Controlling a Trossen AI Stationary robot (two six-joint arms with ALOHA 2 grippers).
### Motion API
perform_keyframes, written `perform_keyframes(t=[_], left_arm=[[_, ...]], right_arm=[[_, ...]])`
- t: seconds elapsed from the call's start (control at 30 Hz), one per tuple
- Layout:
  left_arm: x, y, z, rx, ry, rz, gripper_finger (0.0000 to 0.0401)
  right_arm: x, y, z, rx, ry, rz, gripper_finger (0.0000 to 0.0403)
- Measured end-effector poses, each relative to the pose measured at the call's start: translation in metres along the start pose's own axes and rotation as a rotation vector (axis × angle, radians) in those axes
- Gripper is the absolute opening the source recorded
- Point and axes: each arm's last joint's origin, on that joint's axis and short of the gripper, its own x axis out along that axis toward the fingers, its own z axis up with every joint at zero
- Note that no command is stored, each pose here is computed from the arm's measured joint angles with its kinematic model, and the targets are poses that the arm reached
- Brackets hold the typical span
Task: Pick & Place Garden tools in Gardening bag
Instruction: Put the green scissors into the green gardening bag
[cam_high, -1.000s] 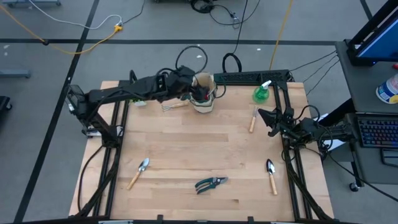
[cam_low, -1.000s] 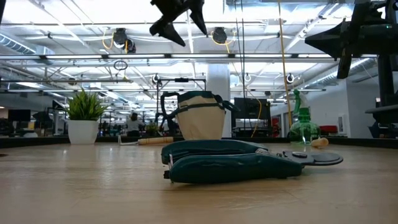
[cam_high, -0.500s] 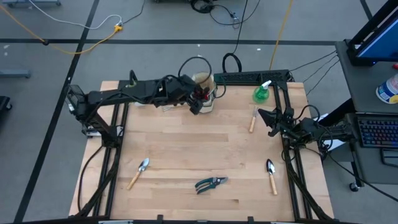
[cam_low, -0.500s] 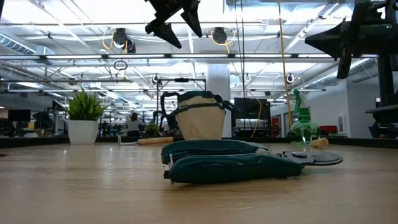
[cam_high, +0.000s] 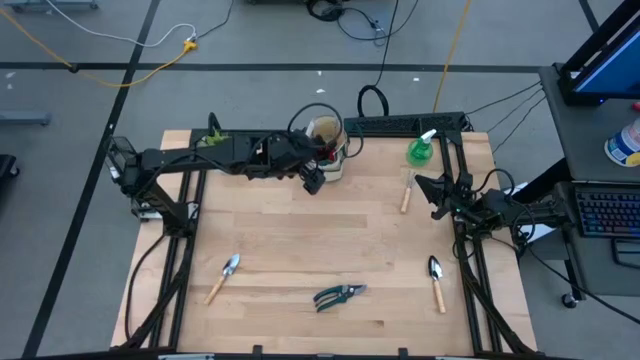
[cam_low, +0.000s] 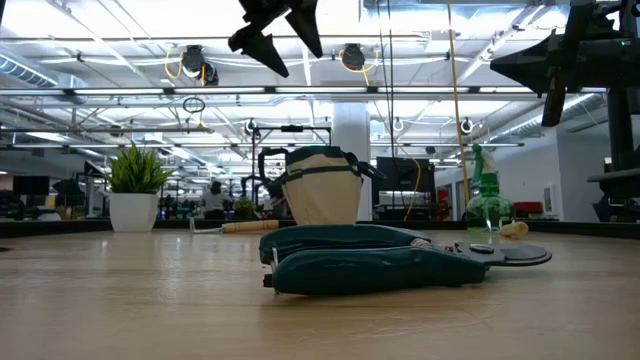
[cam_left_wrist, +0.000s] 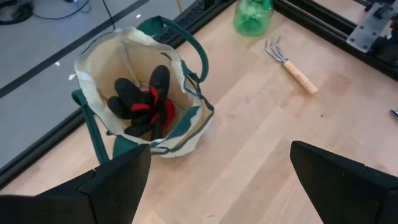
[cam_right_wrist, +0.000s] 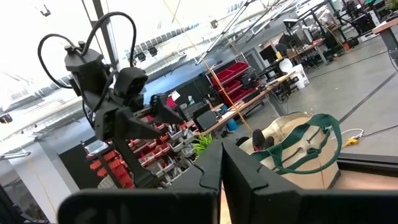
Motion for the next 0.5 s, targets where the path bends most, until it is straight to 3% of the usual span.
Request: perform_keyframes(t=[0.27, 0.5], left_arm=[[-0.004, -0.010, -0.005, 0.001, 0.006, -0.029, 0.0392], [-0.013, -0.031, -0.017, 0.028, 0.060, -0.160, 0.0392]], right_arm=[[0.000, 0.000, 0.000, 0.000, 0.000, 0.000, 0.0000], [0.000, 0.000, 0.000, 0.000, 0.000, 0.000, 0.0000]])
